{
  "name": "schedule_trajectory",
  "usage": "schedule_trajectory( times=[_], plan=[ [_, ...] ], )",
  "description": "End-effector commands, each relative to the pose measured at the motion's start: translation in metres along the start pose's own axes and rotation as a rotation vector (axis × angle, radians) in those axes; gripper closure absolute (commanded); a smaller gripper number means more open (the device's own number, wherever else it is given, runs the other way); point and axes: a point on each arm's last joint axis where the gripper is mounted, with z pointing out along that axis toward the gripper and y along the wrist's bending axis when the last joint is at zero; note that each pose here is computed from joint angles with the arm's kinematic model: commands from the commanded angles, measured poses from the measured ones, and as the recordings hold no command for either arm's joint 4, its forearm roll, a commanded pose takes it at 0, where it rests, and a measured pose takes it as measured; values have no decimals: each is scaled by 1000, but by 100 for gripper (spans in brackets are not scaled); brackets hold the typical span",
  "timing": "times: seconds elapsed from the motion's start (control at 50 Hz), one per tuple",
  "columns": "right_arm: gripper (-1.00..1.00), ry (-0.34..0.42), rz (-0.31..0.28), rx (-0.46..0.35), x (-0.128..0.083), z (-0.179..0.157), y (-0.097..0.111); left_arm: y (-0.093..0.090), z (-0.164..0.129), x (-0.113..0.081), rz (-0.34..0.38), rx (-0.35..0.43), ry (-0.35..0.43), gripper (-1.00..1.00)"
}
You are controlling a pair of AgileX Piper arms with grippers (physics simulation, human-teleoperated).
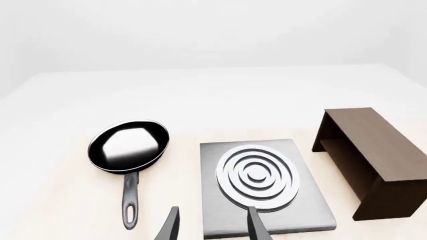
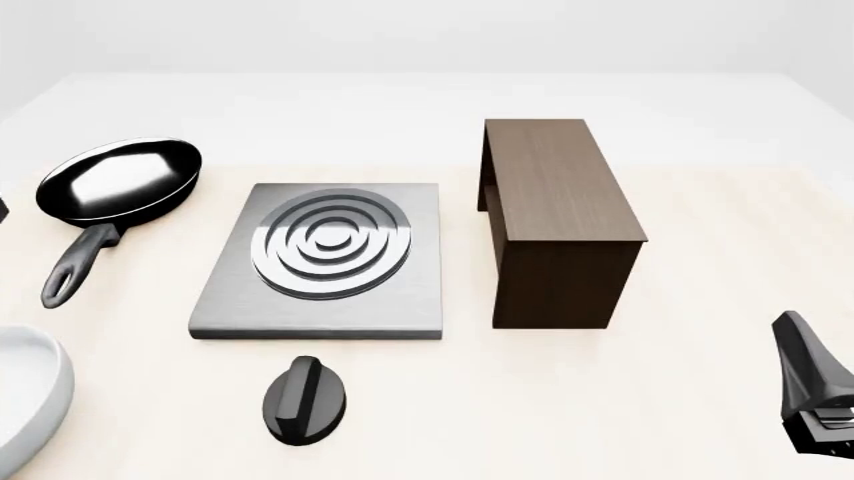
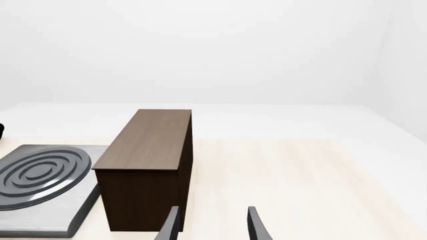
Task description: Turn on the stove.
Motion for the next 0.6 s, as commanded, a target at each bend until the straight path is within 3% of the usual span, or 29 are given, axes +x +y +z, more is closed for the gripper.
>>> schedule_trajectory(
  times=[0.02, 0.1, 0.14, 0.18, 0.26, 0.52, 0.6],
  plan=[
    [-100, 0, 0, 0, 0, 0, 0, -3, 18, -11, 3, 31, 116, -100],
    [-100, 0, 0, 0, 0, 0, 0, -3, 26, -6, 12, 40, 167, -100],
    [-100, 0, 0, 0, 0, 0, 0, -2, 22, -7, 62, 30, 152, -100],
    [-100, 0, 0, 0, 0, 0, 0, -3, 25, -6, 33, 42, 169, -100],
    [-100, 0, 0, 0, 0, 0, 0, -3, 26, 0, 45, 42, 185, -100],
    [-100, 0, 0, 0, 0, 0, 0, -8, 55, 53, 23, 72, 322, -100],
    [-100, 0, 0, -1, 0, 0, 0, -10, 58, 62, 18, 87, 341, -100]
  ],
)
